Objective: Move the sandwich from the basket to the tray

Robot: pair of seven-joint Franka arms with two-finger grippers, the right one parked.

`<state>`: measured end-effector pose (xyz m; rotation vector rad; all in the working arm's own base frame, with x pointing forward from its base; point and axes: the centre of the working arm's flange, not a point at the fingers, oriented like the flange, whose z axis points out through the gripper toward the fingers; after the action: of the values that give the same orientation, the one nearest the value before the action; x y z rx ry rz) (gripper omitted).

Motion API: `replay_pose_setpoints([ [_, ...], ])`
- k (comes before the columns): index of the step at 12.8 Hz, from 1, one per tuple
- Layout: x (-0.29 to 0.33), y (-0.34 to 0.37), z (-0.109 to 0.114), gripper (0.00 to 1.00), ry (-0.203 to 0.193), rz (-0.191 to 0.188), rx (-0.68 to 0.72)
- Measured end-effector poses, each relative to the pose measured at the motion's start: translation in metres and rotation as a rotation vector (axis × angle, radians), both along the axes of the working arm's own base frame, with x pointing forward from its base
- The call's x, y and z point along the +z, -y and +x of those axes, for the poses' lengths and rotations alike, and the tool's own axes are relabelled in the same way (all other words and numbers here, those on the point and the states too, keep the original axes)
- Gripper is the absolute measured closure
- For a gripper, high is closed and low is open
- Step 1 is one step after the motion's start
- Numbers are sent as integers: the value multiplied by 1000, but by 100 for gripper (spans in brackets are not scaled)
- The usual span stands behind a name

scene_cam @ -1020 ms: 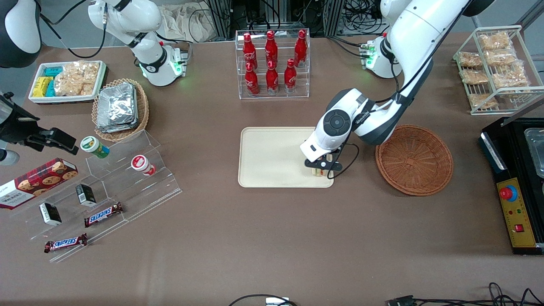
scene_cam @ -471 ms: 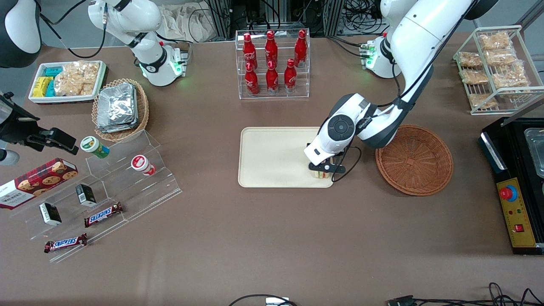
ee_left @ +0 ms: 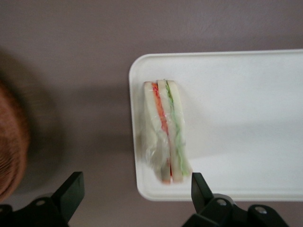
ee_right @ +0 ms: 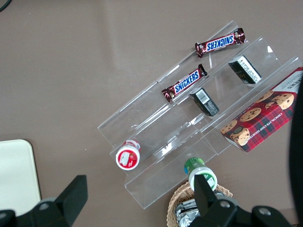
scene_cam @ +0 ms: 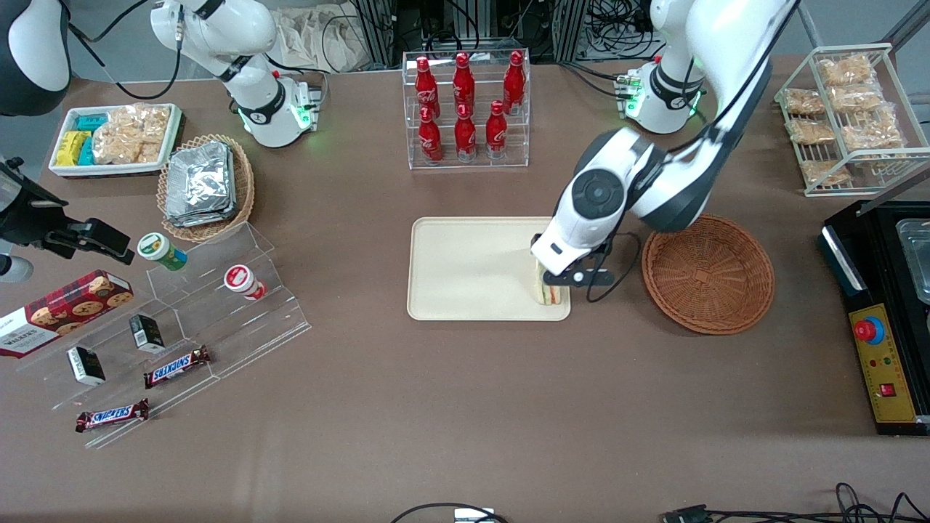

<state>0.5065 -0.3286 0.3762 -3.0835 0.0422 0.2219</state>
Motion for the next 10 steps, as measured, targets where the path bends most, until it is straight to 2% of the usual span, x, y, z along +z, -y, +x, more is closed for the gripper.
replay_pose_setpoints([
  [3, 120, -22, -4, 0, 68, -3, 61],
  [6, 189, -105, 9, 0, 116, -11, 116],
  [8, 213, -177, 17, 0, 122, -8, 153],
  [10, 224, -233, 23, 0, 125, -22, 190],
])
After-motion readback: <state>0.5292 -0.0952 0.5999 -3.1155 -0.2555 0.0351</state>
